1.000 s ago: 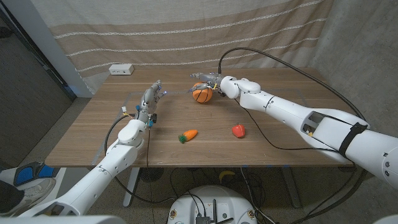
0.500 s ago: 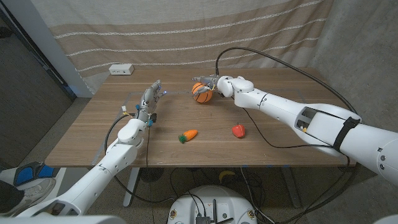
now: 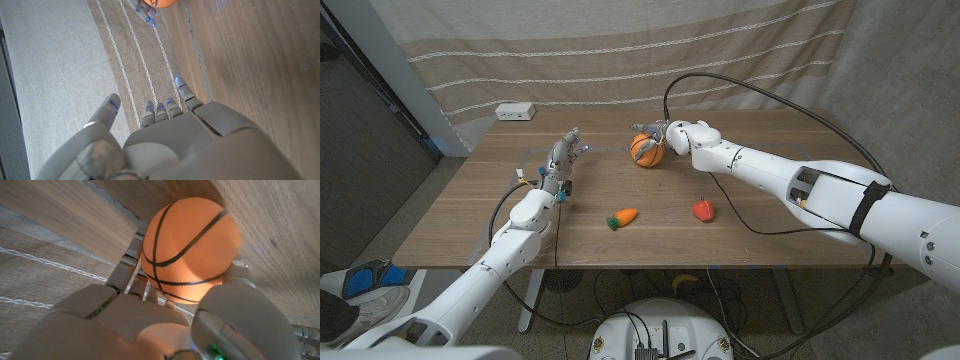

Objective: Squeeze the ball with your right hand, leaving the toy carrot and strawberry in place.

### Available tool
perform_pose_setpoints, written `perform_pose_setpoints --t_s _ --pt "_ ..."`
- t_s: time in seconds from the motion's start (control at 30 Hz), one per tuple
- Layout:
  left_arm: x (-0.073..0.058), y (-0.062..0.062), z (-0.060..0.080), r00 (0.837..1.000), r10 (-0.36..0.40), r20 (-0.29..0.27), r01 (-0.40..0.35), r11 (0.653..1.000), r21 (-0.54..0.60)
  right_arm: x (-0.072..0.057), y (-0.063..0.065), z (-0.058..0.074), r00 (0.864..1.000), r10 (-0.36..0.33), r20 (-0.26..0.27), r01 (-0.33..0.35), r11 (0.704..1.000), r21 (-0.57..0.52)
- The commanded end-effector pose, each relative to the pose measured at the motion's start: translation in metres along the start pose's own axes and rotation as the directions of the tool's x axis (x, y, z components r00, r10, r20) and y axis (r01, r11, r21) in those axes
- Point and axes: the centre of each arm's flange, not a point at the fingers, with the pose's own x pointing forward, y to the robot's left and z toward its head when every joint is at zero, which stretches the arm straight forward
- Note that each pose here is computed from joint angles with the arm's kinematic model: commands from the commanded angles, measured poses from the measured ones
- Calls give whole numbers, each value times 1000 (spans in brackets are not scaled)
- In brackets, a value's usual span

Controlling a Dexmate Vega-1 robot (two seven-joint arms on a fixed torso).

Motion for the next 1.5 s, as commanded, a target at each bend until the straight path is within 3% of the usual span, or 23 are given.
perform_pose_setpoints --t_s 0.03,0.23,0.47,1.17,1.5 --pt "2 -1 0 1000 -3 2 3 1000 5 6 3 -5 999 6 38 -8 999 44" --pt "3 -3 1 1000 -8 2 8 1000 6 2 3 -9 995 -46 92 37 995 96" --pt "4 -4 2 1000 -8 3 8 1000 6 -3 3 -14 980 -131 150 109 983 149" --pt "0 -7 2 1000 -6 8 6 1000 8 -17 -5 -19 968 -180 172 151 974 167" --pt "-1 -8 3 1000 -4 11 4 1000 2 -33 -18 -28 948 -265 177 222 947 232"
